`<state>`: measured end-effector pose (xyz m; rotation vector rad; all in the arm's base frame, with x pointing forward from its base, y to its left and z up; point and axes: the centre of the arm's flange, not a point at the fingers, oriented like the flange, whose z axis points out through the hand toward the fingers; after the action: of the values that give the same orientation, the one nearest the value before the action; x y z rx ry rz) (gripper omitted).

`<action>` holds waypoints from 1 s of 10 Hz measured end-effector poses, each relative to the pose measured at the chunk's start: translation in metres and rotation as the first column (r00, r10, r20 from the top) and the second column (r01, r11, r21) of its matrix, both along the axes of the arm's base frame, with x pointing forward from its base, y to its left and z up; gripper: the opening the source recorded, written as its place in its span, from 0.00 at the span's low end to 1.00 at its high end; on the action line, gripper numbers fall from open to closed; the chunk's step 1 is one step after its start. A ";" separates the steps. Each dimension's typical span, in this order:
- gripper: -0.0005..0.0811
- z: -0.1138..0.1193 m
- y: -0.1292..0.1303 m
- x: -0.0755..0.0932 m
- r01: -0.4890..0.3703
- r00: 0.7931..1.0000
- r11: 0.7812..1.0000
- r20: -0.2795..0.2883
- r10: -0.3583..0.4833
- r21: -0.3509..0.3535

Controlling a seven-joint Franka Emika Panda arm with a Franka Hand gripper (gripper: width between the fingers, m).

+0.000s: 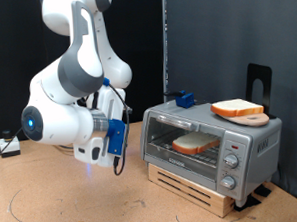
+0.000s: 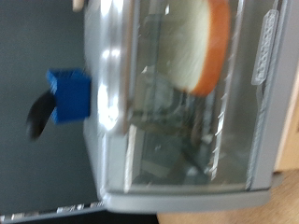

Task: Make a piece of toast with the oven

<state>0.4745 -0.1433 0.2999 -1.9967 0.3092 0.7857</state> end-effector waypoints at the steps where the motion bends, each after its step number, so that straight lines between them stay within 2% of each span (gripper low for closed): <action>1: 0.99 -0.003 -0.001 0.008 0.008 1.000 1.000 -0.008 -0.008 -0.009; 2: 0.99 -0.003 -0.001 0.008 0.006 1.000 1.000 -0.008 -0.006 -0.007; 3: 0.99 -0.004 0.002 0.017 0.051 0.996 0.999 0.068 -0.052 0.019; 4: 0.99 -0.005 0.007 0.034 0.125 0.976 0.990 0.171 -0.134 0.061; 5: 0.99 -0.006 0.012 0.047 0.176 0.955 0.979 0.224 -0.194 0.101; 6: 0.99 -0.007 0.018 0.057 0.190 0.949 0.973 0.229 -0.217 0.133; 7: 0.99 -0.010 0.025 0.066 0.178 0.961 0.972 0.187 -0.206 0.154; 8: 0.99 -0.015 0.031 0.075 0.171 0.975 0.972 0.116 -0.191 0.160; 9: 0.99 -0.024 0.038 0.085 0.170 0.981 0.973 0.064 -0.181 0.156; 10: 0.99 -0.033 0.044 0.095 0.167 0.984 0.974 0.034 -0.174 0.154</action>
<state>0.5691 -0.0994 0.2673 -1.8171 0.3766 0.6333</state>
